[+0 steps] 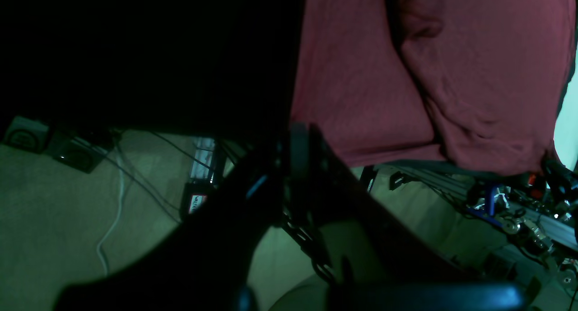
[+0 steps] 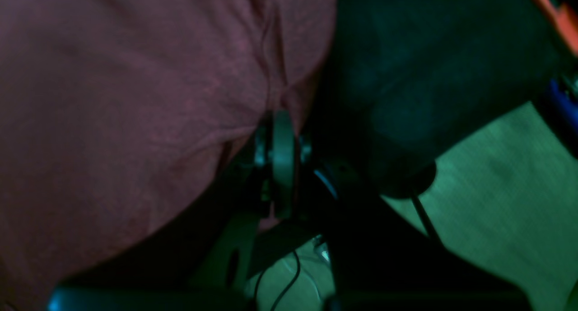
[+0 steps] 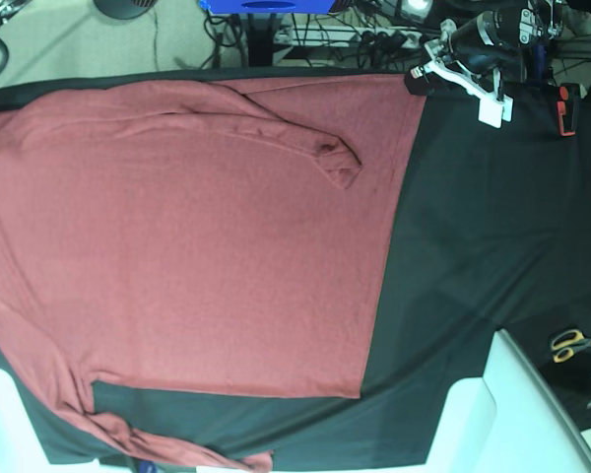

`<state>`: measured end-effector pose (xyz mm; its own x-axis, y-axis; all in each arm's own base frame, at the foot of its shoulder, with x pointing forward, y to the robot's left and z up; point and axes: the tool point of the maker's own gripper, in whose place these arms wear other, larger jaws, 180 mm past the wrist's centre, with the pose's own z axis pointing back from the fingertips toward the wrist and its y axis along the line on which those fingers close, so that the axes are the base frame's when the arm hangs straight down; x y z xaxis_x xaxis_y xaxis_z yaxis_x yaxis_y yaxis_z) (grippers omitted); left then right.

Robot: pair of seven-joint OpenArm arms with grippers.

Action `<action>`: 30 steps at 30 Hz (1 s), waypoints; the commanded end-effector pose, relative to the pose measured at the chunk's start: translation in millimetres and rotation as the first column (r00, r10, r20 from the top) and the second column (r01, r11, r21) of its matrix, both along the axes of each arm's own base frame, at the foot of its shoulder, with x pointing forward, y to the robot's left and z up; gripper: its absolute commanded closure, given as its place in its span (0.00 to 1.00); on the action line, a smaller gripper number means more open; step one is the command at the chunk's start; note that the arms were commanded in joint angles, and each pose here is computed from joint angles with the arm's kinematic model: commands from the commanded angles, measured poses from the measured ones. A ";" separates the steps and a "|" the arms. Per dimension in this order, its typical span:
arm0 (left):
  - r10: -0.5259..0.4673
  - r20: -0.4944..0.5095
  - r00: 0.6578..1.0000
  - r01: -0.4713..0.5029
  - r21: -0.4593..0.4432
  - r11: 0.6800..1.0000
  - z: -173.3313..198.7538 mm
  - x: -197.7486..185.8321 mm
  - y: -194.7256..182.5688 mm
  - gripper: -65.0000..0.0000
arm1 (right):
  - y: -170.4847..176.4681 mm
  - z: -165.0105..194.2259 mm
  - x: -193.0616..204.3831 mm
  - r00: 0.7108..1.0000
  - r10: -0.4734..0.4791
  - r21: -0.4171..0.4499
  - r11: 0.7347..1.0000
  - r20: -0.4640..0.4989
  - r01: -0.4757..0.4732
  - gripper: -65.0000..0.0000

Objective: Fold the T-shirt properly
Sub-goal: 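Drag the held edge away from the shirt body to flatten it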

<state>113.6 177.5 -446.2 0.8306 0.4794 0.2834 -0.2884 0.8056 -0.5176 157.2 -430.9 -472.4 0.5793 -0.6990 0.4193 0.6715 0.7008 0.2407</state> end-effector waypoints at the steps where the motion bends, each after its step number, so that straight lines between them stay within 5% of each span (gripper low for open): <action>1: -0.002 0.016 1.000 0.002 0.004 1.000 4.2 2.2 2.7 1.00 | -17.0 17.3 11.7 0.999 -0.004 -0.049 0.999 0.038 0.006 0.99; 4: -0.003 0.030 1.000 0.003 0.004 1.000 6.0 9.2 2.6 1.00 | -14.4 18.8 22.3 0.999 0.005 -0.047 0.999 0.043 -0.003 0.99; 10: 0.001 0.050 0.999 -0.001 -0.003 1.000 8.3 19.6 1.9 1.00 | -21.9 21.4 27.1 0.992 -0.121 -0.016 0.992 0.017 0.122 0.99; 30: -0.038 0.033 0.999 0.040 -0.069 0.997 4.3 63.3 -6.5 1.00 | -4.0 12.0 74.1 0.991 -0.109 0.066 0.991 -0.072 0.113 0.99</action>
